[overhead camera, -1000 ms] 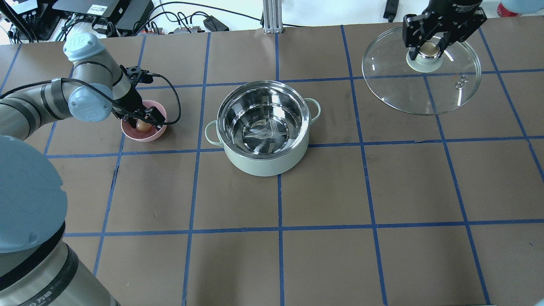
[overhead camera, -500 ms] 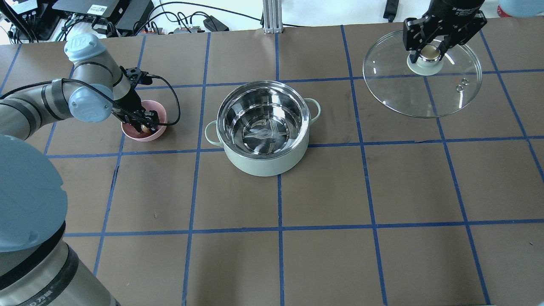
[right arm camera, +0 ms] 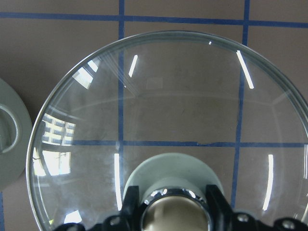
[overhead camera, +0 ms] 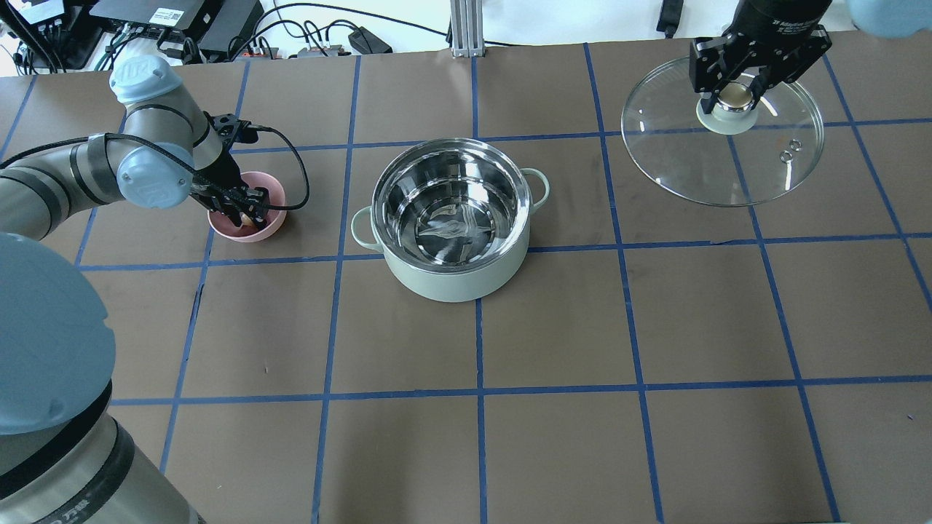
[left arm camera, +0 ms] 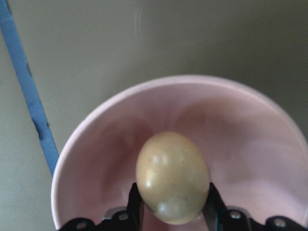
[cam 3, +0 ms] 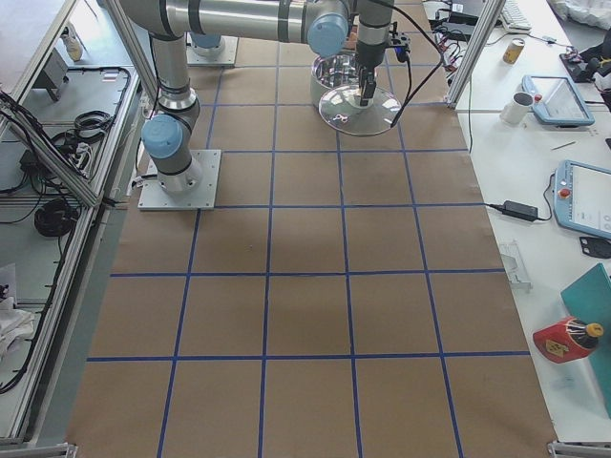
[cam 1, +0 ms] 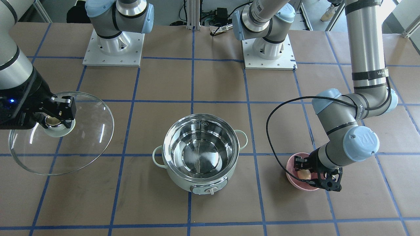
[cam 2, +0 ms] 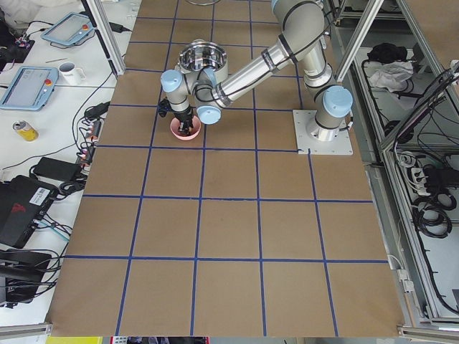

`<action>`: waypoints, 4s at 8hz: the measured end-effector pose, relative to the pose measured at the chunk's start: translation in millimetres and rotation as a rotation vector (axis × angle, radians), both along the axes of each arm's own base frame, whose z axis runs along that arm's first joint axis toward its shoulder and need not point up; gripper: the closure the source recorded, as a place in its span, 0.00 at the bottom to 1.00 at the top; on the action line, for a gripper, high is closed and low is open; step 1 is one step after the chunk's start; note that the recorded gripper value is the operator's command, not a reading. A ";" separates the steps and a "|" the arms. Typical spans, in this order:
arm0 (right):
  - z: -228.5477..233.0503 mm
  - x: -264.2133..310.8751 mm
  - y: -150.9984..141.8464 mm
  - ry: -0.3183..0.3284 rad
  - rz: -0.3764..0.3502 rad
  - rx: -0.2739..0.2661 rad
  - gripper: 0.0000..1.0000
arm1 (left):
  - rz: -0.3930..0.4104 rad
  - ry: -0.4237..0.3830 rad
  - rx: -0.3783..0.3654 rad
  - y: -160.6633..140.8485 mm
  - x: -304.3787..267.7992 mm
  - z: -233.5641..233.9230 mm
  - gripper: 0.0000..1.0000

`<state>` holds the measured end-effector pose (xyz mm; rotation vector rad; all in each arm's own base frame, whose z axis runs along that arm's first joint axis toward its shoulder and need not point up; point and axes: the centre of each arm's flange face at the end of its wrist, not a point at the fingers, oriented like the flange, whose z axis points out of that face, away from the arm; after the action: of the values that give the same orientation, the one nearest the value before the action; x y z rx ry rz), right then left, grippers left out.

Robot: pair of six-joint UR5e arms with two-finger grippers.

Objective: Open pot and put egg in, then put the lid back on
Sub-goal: 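Grasp the brown egg in the pink bowl with the left gripper, then carry the egg with the left gripper over the open pot, then lower the egg into the pot and open the left gripper, then carry the lid over the pot with the right gripper while the left withdraws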

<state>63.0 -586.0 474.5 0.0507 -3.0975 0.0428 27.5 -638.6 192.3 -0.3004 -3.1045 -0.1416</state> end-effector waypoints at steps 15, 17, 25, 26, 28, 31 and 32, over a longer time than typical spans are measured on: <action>-2.8 -2.1 4.6 0.003 0.034 0.033 1.00 | 0.028 0.051 -0.080 84.8 -367.0 129.3 0.89; -2.9 0.3 8.9 -0.024 0.099 0.057 1.00 | 0.018 0.040 -0.060 80.6 -369.8 109.5 0.48; -4.4 14.9 12.1 -0.124 0.191 0.048 1.00 | 0.078 0.024 -0.108 96.8 -292.1 212.1 0.00; -3.7 23.2 12.5 -0.129 0.198 0.044 1.00 | 0.107 0.022 -0.131 100.3 -250.8 244.7 0.00; -2.5 70.4 13.2 -0.143 0.234 0.017 1.00 | 0.115 -0.001 -0.176 129.0 -197.6 304.2 0.00; -25.3 170.5 12.4 -0.143 0.285 0.008 1.00 | 0.116 -0.079 -0.193 155.4 -172.4 336.6 0.00; -34.1 197.2 13.2 -0.145 0.307 0.015 1.00 | 0.113 -0.100 -0.191 157.3 -168.0 339.0 0.00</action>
<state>260.1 -572.8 440.4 0.5467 -3.2006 0.0338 -140.5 -481.3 531.4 -0.1227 -3.2295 0.1473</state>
